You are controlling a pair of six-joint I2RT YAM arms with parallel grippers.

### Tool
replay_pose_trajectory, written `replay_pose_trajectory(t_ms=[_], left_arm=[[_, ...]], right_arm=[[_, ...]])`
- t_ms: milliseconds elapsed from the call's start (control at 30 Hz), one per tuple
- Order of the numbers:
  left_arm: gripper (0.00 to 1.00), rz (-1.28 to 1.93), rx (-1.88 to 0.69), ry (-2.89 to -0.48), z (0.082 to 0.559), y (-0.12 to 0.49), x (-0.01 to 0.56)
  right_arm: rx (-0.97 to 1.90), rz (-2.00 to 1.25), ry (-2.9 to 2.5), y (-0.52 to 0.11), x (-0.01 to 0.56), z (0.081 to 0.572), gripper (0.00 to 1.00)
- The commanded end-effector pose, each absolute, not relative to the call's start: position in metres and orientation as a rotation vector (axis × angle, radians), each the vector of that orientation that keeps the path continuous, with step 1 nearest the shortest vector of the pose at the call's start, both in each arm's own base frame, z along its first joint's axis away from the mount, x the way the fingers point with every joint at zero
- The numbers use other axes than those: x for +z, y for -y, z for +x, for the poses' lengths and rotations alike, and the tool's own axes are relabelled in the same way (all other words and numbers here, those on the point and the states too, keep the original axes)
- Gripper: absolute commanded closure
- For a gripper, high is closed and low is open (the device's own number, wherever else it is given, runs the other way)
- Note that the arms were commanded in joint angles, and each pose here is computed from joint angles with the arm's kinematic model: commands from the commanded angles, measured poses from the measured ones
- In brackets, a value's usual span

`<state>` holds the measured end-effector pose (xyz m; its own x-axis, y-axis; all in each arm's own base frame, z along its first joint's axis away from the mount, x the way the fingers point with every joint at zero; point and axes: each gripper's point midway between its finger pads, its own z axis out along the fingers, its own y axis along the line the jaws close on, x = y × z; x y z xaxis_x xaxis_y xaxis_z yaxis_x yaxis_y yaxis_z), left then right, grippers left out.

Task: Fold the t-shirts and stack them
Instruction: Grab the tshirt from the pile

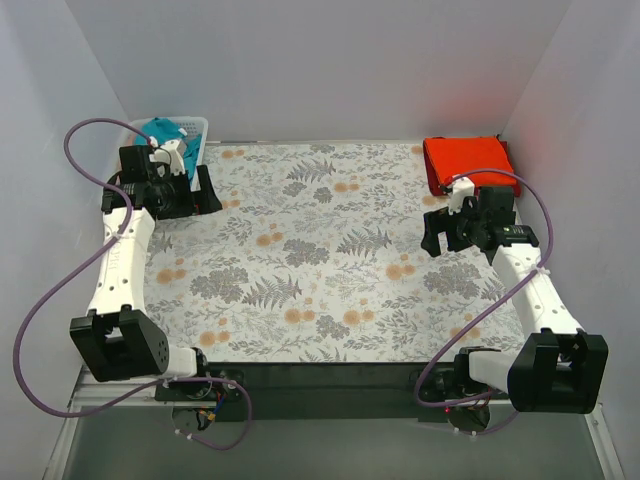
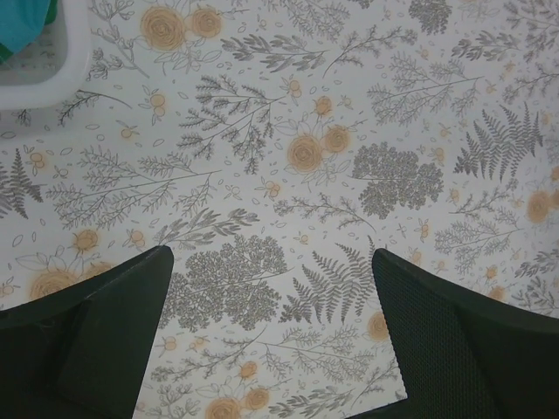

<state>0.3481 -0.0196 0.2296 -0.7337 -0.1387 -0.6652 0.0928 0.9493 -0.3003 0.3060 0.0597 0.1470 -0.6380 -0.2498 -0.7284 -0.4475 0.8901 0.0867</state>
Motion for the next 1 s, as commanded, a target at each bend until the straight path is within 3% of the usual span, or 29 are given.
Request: replay_pose_trajectory(t_ms=[0, 167, 400, 467, 533, 633, 967], left_arm=[[0.02, -0.034, -0.323, -2.355, 0.355, 0.008, 0.239], [0.02, -0.04, -0.177, -2.312, 0.392, -0.019, 0.26], [0.02, -0.147, 0.118, -2.203, 0.498, -0.095, 0.294], [0.02, -0.178, 0.17, -2.222, 0.531, -0.116, 0.268], [0.02, -0.177, 0.198, -2.121, 0.559, -0.132, 0.286], [0.02, -0.146, 0.279, -2.038, 0.601, -0.156, 0.266], [0.02, -0.066, 0.345, -1.869, 0.667, -0.194, 0.219]], right_arm=[[0.328, -0.518, -2.22, -0.061, 0.165, 0.318, 0.02], [0.349, -0.526, -2.228, -0.064, 0.161, 0.317, 0.02], [0.386, -0.533, -2.253, -0.068, 0.156, 0.318, 0.02], [0.401, -0.538, -2.26, -0.07, 0.155, 0.318, 0.02], [0.407, -0.537, -2.268, -0.07, 0.154, 0.32, 0.02], [0.42, -0.539, -2.283, -0.071, 0.151, 0.321, 0.02], [0.44, -0.543, -2.34, -0.071, 0.133, 0.321, 0.02]])
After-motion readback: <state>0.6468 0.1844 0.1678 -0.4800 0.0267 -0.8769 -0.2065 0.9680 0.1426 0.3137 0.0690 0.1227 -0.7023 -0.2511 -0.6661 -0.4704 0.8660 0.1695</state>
